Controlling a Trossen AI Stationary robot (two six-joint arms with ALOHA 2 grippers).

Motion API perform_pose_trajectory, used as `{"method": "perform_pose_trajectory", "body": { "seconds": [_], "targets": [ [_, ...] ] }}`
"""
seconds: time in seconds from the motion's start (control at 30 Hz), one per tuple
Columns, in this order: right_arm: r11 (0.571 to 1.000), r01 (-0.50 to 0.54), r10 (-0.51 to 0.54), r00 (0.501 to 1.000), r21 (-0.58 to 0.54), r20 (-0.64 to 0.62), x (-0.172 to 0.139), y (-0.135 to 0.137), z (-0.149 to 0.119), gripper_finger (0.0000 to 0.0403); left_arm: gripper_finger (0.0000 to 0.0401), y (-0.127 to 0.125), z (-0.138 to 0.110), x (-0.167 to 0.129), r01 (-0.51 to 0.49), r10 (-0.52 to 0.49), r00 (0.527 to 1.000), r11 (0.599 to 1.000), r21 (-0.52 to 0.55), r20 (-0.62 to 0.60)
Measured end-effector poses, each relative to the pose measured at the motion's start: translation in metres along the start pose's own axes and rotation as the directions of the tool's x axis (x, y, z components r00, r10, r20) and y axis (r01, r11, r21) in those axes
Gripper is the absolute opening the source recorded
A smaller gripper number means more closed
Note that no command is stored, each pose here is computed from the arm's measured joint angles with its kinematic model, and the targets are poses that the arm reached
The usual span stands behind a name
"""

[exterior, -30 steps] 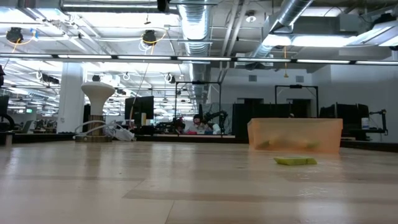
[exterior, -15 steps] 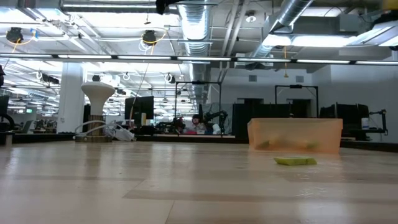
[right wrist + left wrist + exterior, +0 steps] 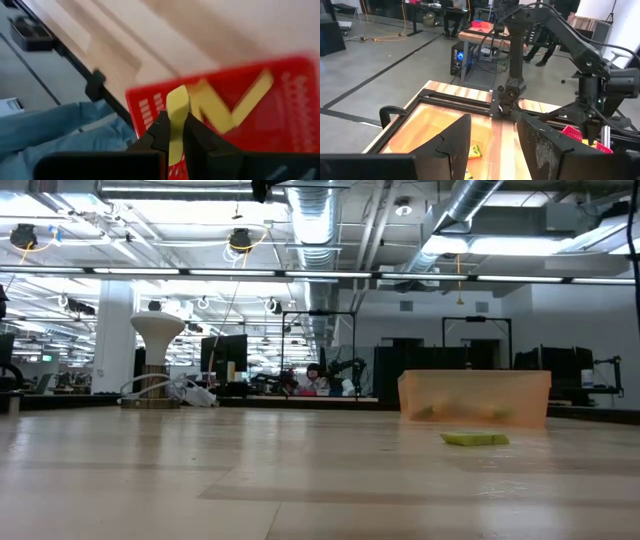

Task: Pick & Place School Supplies
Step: Put the yellow eraser into the red bin, then put the eraser into the red bin

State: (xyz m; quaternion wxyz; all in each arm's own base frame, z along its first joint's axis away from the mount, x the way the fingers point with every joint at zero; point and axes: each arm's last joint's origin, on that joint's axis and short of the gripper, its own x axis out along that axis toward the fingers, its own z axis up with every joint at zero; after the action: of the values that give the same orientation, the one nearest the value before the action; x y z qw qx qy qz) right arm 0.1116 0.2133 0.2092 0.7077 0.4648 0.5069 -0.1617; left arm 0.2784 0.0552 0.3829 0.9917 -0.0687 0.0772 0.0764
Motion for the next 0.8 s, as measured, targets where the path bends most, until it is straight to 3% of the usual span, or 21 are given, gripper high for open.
{"method": "perform_pose_trajectory", "body": {
  "seconds": [0.13,0.37,0.6,0.8],
  "targets": [
    [1.0,0.015,-0.015,0.999,0.005,-0.036,0.016,0.0,-0.015,0.0019,0.0153,0.0,0.0,0.0,0.0,0.0,1.0,1.0,0.0,0.0],
    [0.999,0.047,-0.046,0.999,0.02,-0.008,0.03,0.001,-0.014,0.0021,0.0153,0.0,0.0,0.0,0.0,0.0,1.0,1.0,-0.017,0.0],
    [0.998,0.057,-0.057,0.998,0.014,-0.006,0.032,0.0,-0.014,0.01,0.0153,0.0,0.0,0.0,0.0,0.0,1.0,1.0,-0.023,-0.001],
    [0.999,0.034,-0.034,0.999,0.016,-0.013,0.031,0.002,-0.015,0.0139,0.0153,0.0,-0.001,0.0,-0.002,0.002,1.0,1.0,-0.024,-0.014]
  ]
}}
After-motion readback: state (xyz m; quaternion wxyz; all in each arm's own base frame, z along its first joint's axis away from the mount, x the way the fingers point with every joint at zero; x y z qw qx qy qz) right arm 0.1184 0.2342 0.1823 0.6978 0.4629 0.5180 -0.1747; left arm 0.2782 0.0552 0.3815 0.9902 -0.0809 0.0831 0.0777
